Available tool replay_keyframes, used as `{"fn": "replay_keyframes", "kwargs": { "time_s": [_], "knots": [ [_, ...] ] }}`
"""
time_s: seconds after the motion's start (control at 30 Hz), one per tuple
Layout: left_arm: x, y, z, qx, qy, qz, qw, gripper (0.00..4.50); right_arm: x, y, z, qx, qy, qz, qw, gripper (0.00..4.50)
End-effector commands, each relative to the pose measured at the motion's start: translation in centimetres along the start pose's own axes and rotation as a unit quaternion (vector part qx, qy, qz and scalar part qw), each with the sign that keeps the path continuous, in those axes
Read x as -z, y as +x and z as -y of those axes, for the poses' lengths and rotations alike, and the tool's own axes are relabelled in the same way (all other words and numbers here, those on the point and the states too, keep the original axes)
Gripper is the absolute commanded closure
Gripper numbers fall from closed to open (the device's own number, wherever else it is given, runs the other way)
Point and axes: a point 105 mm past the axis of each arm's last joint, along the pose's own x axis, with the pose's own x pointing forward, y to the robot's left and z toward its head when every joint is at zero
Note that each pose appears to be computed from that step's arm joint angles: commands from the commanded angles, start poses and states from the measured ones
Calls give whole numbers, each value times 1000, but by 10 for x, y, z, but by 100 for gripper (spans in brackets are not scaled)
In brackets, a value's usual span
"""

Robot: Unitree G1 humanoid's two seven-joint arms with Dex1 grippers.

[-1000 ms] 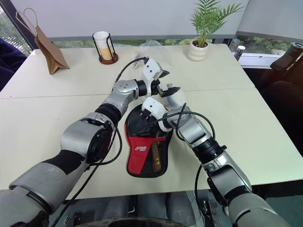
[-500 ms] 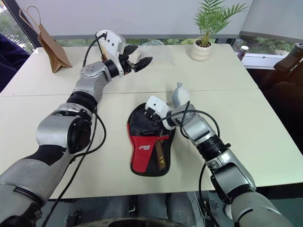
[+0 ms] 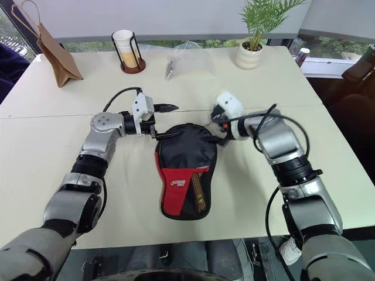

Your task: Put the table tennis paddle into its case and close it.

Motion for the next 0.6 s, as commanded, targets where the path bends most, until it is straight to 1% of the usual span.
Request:
{"fn": "replay_keyframes", "kwargs": {
  "time_s": [0.03,0.17,0.27,0.43,0.6],
  "knots": [
    [-8,10,15,37,28,3,999,12,-26,-18,15,27,4,43,999,0],
    [0,19,27,50,34,-9,998,12,-28,-18,31,53,30,50,997,0],
    [7,26,29,40,27,-18,999,12,-20,-6,37,53,54,40,996,0],
    [24,30,32,37,18,-52,998,12,1,16,39,43,77,11,996,0],
    [38,29,33,36,16,-84,996,12,13,27,46,47,91,0,995,0]
  ]
}}
